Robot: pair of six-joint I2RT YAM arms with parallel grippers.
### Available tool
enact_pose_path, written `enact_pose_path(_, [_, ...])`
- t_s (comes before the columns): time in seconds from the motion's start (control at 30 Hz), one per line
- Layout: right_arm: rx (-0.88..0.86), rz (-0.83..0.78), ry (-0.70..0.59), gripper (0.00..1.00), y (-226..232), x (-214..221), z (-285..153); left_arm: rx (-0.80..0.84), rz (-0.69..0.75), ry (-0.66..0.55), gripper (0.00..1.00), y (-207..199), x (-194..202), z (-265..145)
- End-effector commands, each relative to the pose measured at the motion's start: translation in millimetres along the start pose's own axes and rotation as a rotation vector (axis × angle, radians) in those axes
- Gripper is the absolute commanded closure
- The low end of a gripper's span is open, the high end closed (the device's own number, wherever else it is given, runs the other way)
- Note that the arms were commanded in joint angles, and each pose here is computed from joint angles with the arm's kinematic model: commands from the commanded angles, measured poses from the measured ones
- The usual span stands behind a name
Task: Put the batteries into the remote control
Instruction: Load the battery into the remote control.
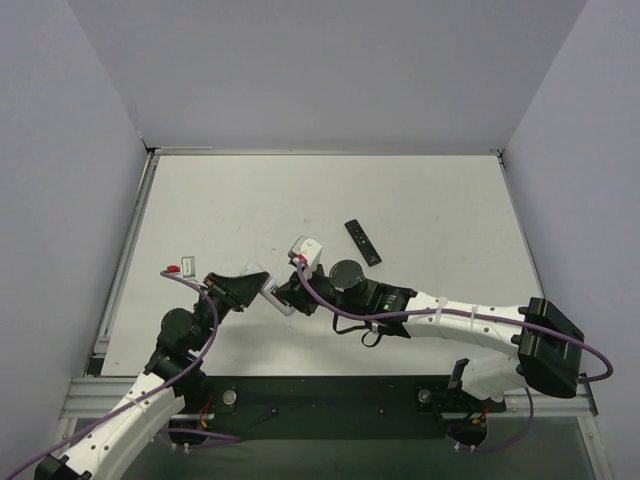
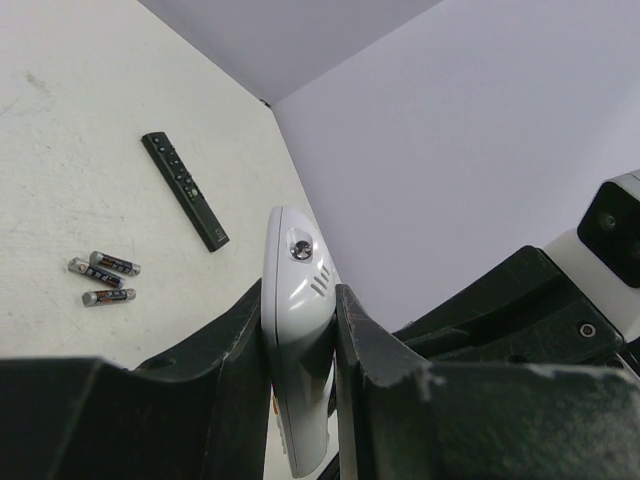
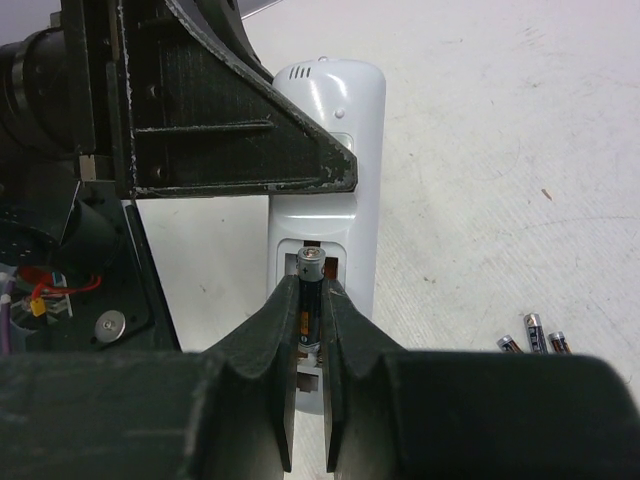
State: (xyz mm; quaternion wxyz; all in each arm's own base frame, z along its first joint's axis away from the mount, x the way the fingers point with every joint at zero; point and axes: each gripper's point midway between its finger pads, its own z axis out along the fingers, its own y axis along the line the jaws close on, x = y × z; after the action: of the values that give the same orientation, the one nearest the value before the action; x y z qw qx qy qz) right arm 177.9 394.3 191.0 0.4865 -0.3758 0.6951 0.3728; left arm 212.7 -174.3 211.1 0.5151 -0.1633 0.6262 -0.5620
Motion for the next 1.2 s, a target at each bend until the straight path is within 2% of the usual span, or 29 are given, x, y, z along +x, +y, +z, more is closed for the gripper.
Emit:
enact_pose_path(0.0, [0.009,-0.050,-0.031,1.00,0.6,-3.0,4.8,0.088,-0.007,-0.059,1.00,-37.9,-22.5,3.0])
enact_pose_path(0.8, [0.062,-0.085,-0.090,1.00,-6.9,-12.3,6.5,0.024,0.031,0.002,1.00,-33.5,-16.4,7.1])
enact_pose_path(1.17, [0.056,-0.088,-0.048,1.00,-7.4,2.6,8.4,0.020,0.022,-0.018,1.00,-38.5,-22.6,6.3])
